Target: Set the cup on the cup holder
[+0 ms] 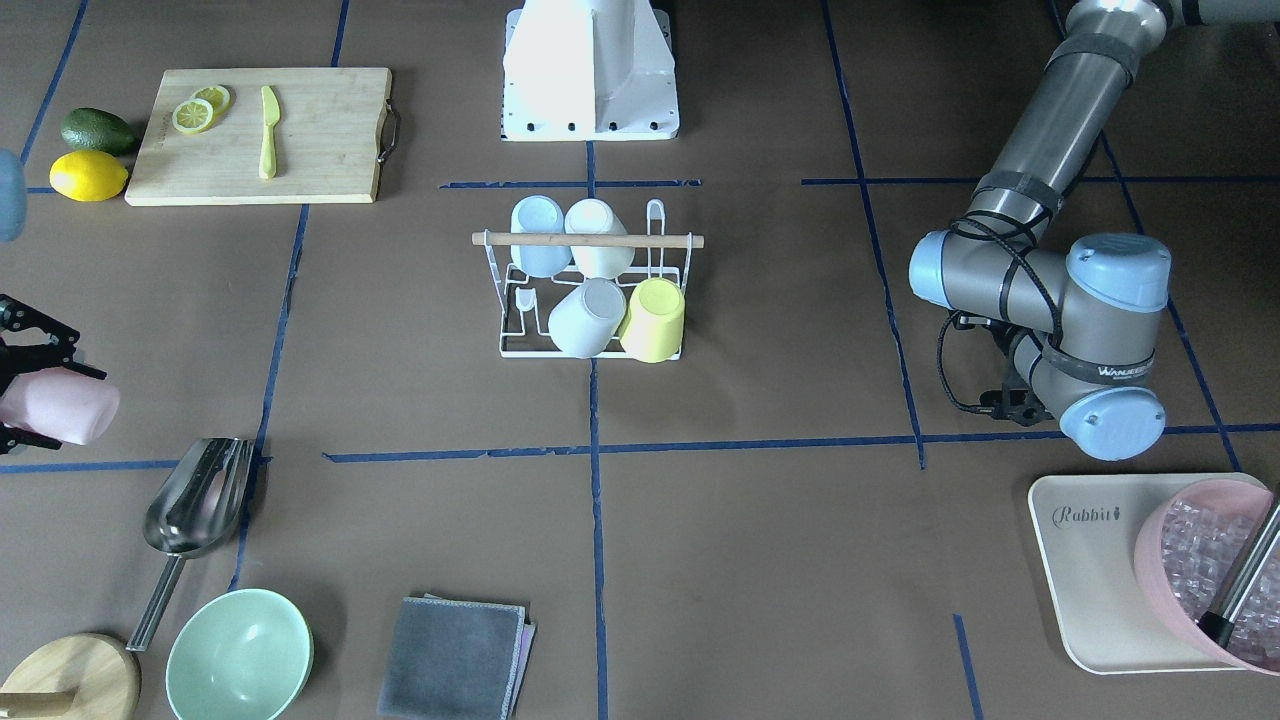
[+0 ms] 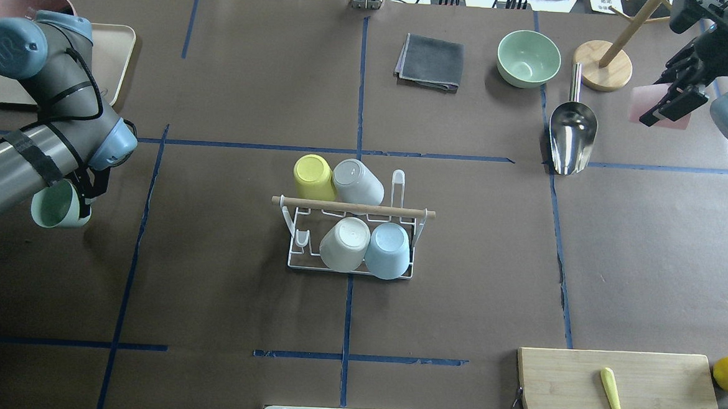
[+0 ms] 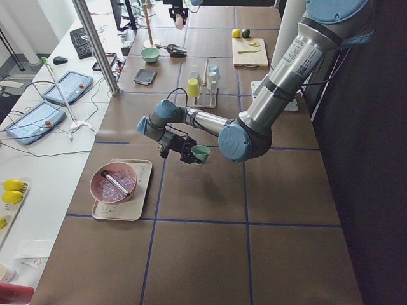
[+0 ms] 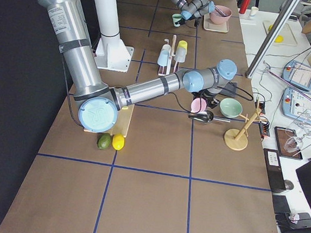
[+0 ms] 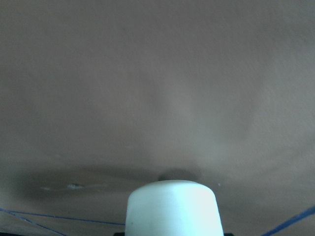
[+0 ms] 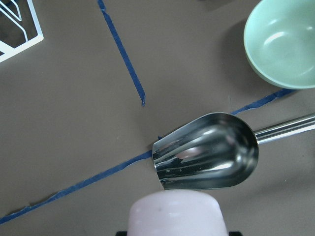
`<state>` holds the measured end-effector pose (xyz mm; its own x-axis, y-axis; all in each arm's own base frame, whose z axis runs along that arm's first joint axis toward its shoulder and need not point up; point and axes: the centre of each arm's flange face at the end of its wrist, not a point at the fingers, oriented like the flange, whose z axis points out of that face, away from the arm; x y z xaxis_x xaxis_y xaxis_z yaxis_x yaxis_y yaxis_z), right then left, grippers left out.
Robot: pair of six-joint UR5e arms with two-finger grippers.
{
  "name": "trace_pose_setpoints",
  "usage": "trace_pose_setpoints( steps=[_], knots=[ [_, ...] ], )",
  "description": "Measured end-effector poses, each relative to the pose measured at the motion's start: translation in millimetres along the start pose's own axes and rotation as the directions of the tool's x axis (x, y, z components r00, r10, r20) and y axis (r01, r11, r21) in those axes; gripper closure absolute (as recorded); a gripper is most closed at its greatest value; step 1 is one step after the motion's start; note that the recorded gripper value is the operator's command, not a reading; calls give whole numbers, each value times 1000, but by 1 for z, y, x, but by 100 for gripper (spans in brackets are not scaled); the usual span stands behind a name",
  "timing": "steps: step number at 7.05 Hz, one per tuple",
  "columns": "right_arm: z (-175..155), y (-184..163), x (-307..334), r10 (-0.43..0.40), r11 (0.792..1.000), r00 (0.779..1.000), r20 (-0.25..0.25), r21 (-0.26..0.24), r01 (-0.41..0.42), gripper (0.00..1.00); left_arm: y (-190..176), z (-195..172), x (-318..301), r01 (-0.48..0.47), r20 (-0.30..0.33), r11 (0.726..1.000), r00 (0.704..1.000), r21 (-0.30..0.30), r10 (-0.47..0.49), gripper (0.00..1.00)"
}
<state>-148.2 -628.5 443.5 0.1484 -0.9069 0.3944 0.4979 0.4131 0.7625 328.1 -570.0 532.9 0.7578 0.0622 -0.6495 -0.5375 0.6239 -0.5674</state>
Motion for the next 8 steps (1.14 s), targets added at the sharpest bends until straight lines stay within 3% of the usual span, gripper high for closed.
trace_pose_setpoints(
  steps=[2, 3, 5, 8],
  knots=[
    [-10, -4, 3, -91, 993, 996, 9, 75, 90, 100, 46, -38, 14, -102, 0, 986, 995, 131, 102, 96],
    [-16, -8, 0, -99, 988, 995, 17, 118, 97, 100, 74, -56, 35, -198, 24, 954, 980, 224, 198, 96],
    [-27, -21, -9, -91, 976, 996, 18, 198, 86, 100, 114, -79, 83, -377, 67, 853, 923, 361, 379, 96],
    [-42, -41, -26, -54, 957, 999, 1, 284, 52, 100, 155, -115, 136, -538, 171, 652, 824, 535, 540, 95]
  ],
)
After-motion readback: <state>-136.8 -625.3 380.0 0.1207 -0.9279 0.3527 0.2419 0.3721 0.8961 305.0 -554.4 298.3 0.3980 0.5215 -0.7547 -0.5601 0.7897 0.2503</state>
